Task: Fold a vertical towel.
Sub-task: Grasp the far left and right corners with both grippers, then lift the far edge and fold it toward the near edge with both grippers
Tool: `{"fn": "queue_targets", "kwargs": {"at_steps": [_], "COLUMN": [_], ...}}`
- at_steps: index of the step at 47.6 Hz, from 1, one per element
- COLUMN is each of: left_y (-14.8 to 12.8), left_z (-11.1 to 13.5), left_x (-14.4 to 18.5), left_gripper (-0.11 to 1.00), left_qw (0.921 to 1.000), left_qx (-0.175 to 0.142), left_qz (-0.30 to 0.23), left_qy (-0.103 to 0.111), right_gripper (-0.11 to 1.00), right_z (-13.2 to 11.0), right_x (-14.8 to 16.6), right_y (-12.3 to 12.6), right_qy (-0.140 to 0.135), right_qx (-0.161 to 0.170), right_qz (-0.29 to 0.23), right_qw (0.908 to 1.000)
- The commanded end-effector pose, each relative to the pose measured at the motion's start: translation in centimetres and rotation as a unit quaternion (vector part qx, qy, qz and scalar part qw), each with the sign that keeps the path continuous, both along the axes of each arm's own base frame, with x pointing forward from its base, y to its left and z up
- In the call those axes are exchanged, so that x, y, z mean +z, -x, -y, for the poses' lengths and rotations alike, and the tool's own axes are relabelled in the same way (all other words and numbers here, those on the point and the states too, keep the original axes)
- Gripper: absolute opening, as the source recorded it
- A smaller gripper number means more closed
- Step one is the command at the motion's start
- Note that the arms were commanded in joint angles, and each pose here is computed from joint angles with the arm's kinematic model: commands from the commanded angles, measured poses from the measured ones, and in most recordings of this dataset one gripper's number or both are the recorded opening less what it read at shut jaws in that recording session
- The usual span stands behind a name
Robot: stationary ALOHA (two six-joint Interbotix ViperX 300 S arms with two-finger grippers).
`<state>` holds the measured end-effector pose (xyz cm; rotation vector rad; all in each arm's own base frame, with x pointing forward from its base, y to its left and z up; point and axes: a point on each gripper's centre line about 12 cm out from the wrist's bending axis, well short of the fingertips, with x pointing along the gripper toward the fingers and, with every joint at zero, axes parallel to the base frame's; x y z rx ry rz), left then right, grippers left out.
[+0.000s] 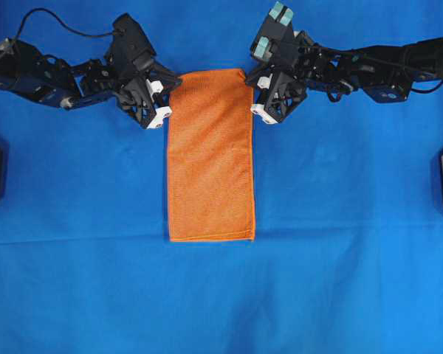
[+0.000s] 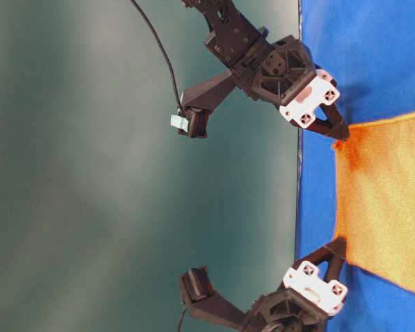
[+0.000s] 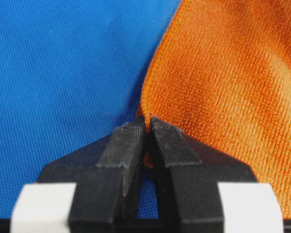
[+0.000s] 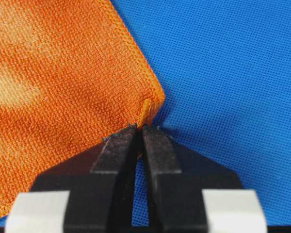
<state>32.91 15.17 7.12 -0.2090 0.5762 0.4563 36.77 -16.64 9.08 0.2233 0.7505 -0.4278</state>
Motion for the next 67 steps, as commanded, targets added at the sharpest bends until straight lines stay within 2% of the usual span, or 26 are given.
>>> {"fn": "queue_targets", "kwargs": {"at_steps": [1,13,21,30,38,44,52,67], "left_y": [-0.3,-0.9,-1.4,-1.2,-1.1,-0.7,-0.3,0.5], "left_z": [-0.9,-3.0,-3.7,-3.5,-2.9,-2.1,0.2,6.8], "left_x": [2.2,3.9,4.1,4.7,7.0,9.4,11.4,13.0], "left_gripper": [0.03,0.03,0.03,0.03,0.03,0.03,0.03,0.03], "left_qw": [0.9995,0.9980,0.9982,0.9981,0.9977,0.9971,0.9947,0.9870], "left_qx": [0.007,0.009,0.010,0.009,0.001,-0.009,-0.048,-0.130], "left_qz": [0.027,0.031,0.022,0.025,0.031,0.035,0.031,0.046], "left_qy": [-0.017,-0.055,-0.055,-0.056,-0.060,-0.067,-0.086,-0.083], "right_gripper": [0.04,0.04,0.04,0.04,0.04,0.04,0.04,0.04], "right_z": [0.3,2.1,3.2,3.4,2.9,1.8,-0.8,-7.0], "right_x": [1.8,2.6,2.9,3.9,6.2,8.2,10.8,11.6], "right_y": [-0.1,0.5,0.9,1.0,1.2,1.3,1.4,2.4], "right_qy": [0.009,0.015,0.021,0.028,0.038,0.047,0.053,0.038], "right_qx": [-0.003,-0.027,-0.038,-0.038,-0.036,-0.024,0.005,0.071], "right_qz": [0.023,0.033,0.035,0.045,0.068,0.089,0.111,0.116], "right_qw": [0.9997,0.9990,0.9984,0.9979,0.9963,0.9946,0.9924,0.9900]}}
